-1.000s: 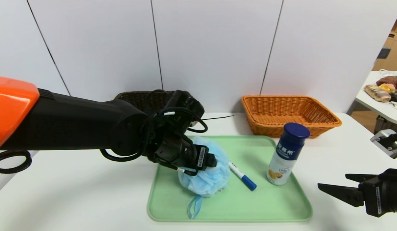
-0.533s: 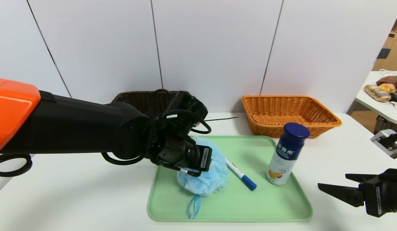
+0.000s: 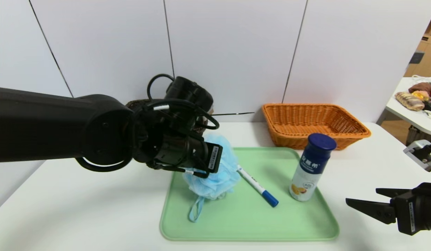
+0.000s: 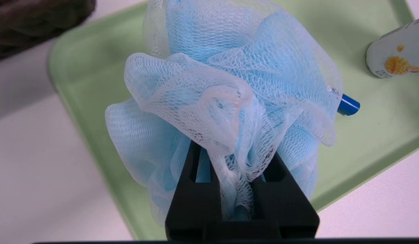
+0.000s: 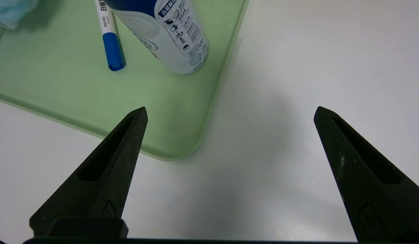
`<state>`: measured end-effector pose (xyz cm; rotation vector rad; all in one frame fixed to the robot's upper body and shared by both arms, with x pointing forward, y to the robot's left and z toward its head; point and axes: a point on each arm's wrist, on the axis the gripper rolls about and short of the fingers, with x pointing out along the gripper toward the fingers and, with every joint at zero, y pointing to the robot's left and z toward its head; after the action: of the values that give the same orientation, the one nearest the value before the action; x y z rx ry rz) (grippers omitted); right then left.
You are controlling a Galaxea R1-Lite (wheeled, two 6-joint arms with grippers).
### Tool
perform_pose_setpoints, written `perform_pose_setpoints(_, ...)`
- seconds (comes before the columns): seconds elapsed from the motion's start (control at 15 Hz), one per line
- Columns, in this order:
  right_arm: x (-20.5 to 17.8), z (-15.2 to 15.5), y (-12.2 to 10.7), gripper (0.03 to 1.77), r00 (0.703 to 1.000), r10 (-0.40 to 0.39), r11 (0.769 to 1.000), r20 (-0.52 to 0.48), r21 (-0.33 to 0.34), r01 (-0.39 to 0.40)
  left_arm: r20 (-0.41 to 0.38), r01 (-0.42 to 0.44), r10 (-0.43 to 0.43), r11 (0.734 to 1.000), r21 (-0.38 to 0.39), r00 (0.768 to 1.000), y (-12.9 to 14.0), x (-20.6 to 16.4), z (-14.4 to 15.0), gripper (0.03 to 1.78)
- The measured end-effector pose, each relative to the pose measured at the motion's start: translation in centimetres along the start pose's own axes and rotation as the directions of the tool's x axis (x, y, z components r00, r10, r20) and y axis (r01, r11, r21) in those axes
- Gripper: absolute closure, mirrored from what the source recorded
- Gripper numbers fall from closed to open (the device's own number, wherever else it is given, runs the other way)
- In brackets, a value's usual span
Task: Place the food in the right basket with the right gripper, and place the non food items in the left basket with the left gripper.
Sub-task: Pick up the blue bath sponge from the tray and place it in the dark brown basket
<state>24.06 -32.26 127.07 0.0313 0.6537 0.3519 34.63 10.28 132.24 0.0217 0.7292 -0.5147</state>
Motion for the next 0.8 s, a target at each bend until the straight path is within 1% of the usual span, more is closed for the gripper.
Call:
perform_pose_setpoints(0.2, 0.0, 0.2, 0.0, 0.10, 1.000, -0.005, 1.000, 0.018, -0.004, 0.005, 0.102, -0.036, 0.033, 0.999, 0.031, 0.994, 2.1, -2.8, 2.1, 1.56)
perform_pose_setpoints(0.33, 0.0, 0.2, -0.1, 0.10, 1.000, -0.007, 1.000, 0.028, -0.007, 0.007, 0.196, -0.077, 0.070, 0.997, 0.028, 0.978, 4.1, -5.0, 4.1, 1.56)
perform_pose_setpoints(0.47, 0.1, 0.1, -0.1, 0.10, 1.000, -0.007, 1.000, 0.027, -0.006, 0.007, 0.291, -0.120, 0.109, 0.993, 0.020, 0.950, 5.7, -7.1, 6.2, 1.56)
perform_pose_setpoints(0.6, 0.1, 0.1, -0.1, 0.10, 1.000, -0.006, 1.000, 0.028, -0.006, 0.006, 0.371, -0.141, 0.131, 0.990, 0.000, 0.919, 6.7, -8.6, 8.2, 1.56)
perform_pose_setpoints(0.73, 0.1, 0.1, 0.0, 0.10, 1.000, -0.005, 1.000, 0.027, -0.007, 0.005, 0.428, -0.146, 0.134, 0.989, -0.006, 0.894, 7.3, -9.1, 10.0, 1.56)
perform_pose_setpoints(0.8, 0.1, 0.1, 0.0, 0.10, 1.000, -0.005, 1.000, 0.027, -0.007, 0.005, 0.437, -0.153, 0.142, 0.988, -0.009, 0.888, 7.7, -8.7, 10.6, 1.56)
